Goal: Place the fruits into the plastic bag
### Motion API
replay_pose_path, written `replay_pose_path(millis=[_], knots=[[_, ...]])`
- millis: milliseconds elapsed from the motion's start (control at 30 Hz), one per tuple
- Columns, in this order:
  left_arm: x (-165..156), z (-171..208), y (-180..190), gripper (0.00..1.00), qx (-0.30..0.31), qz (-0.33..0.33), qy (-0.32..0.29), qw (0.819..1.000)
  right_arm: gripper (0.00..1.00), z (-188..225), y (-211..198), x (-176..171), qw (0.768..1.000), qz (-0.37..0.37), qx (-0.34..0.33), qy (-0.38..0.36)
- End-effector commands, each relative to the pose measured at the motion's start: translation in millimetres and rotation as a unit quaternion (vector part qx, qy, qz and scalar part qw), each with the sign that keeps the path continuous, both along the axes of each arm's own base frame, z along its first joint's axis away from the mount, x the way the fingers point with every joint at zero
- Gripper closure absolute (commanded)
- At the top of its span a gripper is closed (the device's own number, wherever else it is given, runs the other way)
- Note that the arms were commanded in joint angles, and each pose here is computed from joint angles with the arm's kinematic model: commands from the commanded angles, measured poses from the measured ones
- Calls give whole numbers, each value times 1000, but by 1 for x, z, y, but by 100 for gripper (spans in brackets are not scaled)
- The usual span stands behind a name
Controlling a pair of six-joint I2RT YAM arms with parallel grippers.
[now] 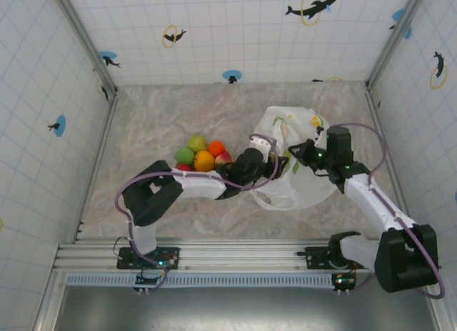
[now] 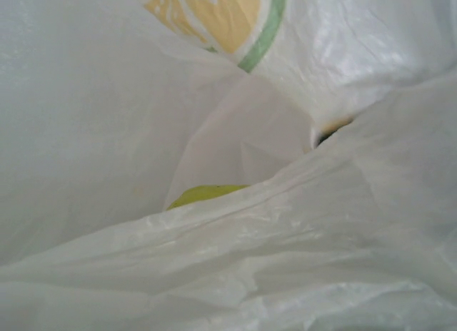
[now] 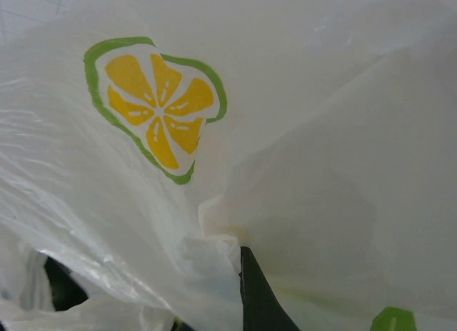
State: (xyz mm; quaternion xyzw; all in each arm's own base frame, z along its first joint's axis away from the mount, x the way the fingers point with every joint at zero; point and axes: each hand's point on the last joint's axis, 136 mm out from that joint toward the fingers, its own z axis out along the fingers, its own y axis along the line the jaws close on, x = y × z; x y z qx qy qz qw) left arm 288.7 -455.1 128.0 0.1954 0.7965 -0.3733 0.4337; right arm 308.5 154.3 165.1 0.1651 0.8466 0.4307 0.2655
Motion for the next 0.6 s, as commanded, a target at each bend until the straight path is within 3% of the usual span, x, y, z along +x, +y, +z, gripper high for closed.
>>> replay_pose_path(millis=[0, 233, 567], knots=[[13, 12, -19, 37, -63, 17, 4, 998, 100, 19, 8, -1, 997, -10, 72, -16], [15, -14, -44, 31, -80, 2, 50, 996, 100, 17, 3, 1, 995, -30, 95, -11], [8, -12, -32, 18, -23, -17, 22, 999, 100, 5, -9, 6, 996, -40, 84, -7]])
